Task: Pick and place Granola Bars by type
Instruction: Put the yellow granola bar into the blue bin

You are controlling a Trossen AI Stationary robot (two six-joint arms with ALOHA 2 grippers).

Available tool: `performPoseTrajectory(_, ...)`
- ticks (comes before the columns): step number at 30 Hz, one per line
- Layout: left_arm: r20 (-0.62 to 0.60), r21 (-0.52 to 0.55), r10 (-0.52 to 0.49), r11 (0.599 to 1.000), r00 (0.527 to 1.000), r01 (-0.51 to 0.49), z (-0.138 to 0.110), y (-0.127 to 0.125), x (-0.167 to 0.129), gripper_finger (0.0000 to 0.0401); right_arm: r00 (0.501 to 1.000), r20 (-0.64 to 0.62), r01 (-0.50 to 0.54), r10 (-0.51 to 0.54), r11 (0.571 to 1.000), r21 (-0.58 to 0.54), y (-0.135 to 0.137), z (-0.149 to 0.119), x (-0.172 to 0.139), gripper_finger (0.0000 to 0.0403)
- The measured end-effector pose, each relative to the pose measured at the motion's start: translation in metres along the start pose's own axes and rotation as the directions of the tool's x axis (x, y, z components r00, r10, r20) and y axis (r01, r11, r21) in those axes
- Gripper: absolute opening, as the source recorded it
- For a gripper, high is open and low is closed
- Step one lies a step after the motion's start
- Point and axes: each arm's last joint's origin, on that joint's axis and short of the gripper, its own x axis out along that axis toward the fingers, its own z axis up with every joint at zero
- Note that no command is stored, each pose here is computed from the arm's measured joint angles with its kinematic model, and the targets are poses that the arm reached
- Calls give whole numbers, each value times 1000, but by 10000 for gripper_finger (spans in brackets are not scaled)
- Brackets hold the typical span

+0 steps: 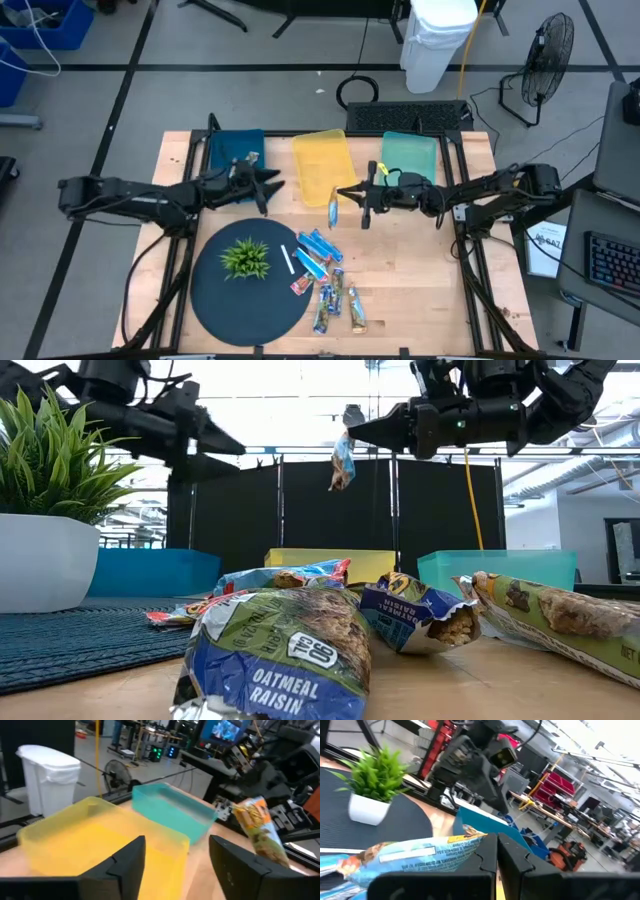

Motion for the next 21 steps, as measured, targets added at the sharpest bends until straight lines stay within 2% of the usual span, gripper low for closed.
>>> performPoseTrajectory(5,-31,-38,-25,999,999,24,0,-14,26,293,1000,-15,27,-27,1000,-7,-7,-4,0,0)
performPoseTrajectory(9,-47,-86,-43,996,998,39,5,-27,48,321,997,-38,67,-68,997,-26,-18,-10,0,0)
performPoseTrajectory(17,-45,44,-123,991,991,125,16,-67,91,321,991,-24,131,-131,991,-5,-31,-13,-1,0)
performPoseTrajectory(21,-40,31,-132,991,990,133,22,-76,104,306,991,-25,131,-131,991,-4,-31,-13,-1,0)
